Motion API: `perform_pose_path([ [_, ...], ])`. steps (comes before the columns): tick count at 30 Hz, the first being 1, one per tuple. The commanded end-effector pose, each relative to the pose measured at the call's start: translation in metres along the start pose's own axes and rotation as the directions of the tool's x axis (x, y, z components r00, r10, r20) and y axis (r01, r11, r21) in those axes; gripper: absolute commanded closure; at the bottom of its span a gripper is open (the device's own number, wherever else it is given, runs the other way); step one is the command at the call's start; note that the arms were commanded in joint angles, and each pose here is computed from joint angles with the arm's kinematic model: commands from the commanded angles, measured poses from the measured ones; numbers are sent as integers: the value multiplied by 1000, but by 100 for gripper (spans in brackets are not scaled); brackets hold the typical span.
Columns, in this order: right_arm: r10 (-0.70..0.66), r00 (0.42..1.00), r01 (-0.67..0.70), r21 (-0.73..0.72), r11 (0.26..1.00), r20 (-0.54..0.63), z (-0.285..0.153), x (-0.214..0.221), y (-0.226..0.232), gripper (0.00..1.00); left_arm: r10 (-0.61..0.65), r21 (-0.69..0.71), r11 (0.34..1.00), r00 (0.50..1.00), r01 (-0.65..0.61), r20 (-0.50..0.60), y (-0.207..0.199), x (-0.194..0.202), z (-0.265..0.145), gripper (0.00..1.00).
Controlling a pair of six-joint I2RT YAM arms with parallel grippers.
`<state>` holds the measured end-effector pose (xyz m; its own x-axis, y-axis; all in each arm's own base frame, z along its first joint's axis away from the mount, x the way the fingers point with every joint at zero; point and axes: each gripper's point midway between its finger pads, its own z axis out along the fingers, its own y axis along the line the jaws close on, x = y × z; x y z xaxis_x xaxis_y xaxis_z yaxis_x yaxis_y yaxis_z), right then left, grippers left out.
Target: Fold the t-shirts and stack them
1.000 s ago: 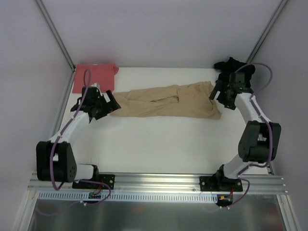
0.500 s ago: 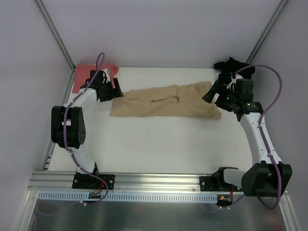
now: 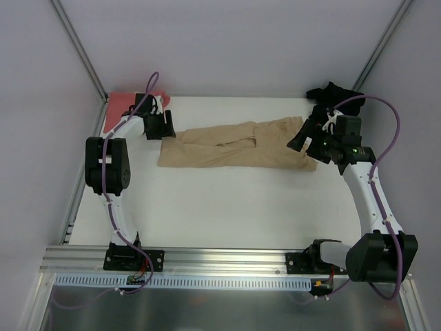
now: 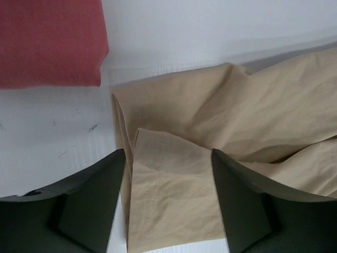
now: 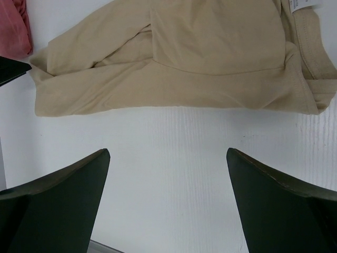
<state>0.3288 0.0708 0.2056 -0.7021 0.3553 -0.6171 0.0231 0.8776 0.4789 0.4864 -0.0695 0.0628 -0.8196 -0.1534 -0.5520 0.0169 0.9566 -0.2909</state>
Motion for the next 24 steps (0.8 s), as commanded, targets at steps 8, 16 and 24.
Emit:
perform_pose_path([
  [8,-12,1000,12,-14,1000,-10,-3,4,2,1,0,-16,1000,999,0,-32,1,6,6,100],
  [16,4,1000,-5,-27,1000,-31,3,11,1,0,2,-50,999,1000,-1,19,2,1,-17,100],
  [24,13,999,-15,-38,999,-42,5,19,0,0,-16,-68,997,998,20,65,-5,0,-63,100],
])
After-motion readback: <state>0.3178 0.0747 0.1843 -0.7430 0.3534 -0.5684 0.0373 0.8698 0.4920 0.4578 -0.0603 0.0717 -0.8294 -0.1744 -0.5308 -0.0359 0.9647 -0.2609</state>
